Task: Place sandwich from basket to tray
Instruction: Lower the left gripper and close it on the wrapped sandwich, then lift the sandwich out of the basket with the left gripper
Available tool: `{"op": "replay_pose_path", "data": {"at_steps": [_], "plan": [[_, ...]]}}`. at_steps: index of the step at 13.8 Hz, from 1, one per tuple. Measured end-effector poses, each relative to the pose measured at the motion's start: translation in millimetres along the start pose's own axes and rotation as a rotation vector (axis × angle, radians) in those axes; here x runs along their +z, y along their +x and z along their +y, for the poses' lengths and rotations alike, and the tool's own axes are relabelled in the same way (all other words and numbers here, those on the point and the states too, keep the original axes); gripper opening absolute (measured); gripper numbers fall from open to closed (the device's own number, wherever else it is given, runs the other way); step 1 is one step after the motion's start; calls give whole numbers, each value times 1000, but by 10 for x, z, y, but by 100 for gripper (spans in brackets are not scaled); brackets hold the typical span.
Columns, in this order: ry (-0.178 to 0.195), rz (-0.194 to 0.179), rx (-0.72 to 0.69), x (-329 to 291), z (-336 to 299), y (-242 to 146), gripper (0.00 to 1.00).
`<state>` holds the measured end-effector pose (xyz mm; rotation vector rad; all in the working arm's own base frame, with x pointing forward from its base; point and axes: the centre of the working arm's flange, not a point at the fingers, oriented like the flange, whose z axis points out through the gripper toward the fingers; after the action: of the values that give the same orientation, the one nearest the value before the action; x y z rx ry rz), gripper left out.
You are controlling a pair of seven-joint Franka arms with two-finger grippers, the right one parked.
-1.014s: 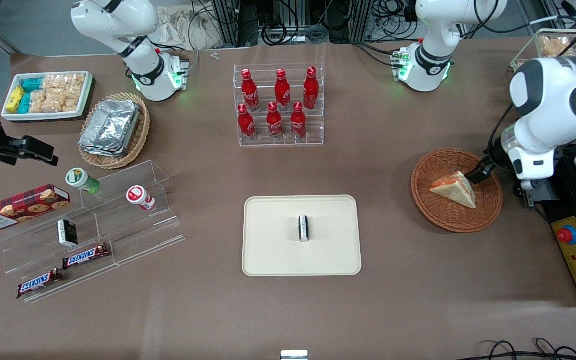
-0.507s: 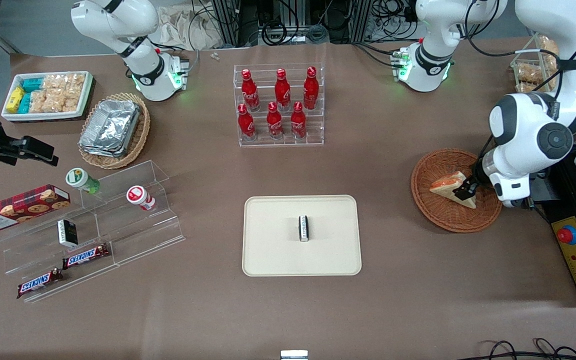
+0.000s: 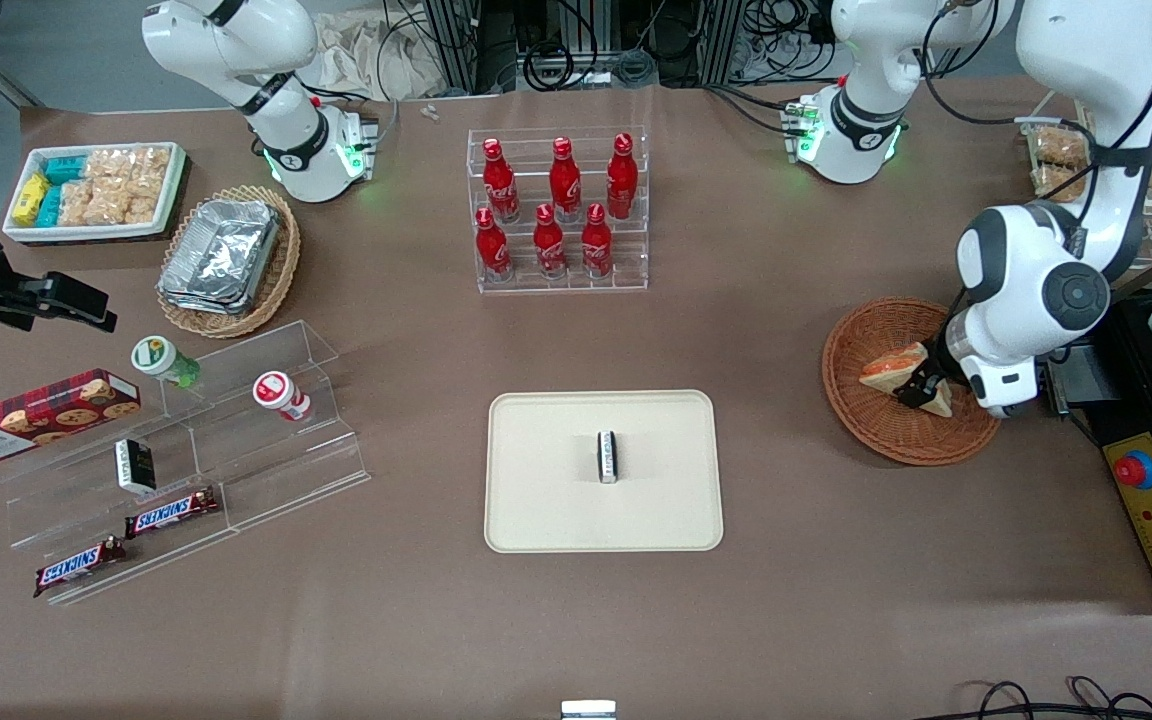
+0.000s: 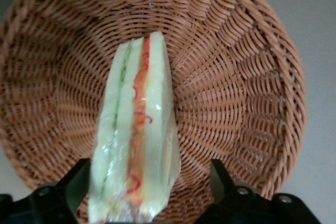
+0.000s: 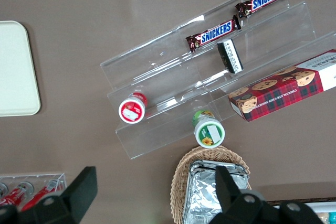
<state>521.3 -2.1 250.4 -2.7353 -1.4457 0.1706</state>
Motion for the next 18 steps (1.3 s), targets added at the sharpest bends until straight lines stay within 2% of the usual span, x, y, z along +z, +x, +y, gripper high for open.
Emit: {"op": "replay_pose_path", "data": {"at_steps": [1,2,3,4,8,12,15,16,18], "plan": [[2,-1,-1,85,10,9,100],[3,-1,-2,143,16,16,92],[3,-2,-5,173,20,20,92],[0,0,-8,174,24,24,85],[-10,7,-12,152,39,37,43],[-60,36,26,-251,213,-60,34],[-36,30,142,-944,403,-477,20],[-18,26,196,-1193,458,-618,20],[4,44,377,-1580,566,-863,20]]}}
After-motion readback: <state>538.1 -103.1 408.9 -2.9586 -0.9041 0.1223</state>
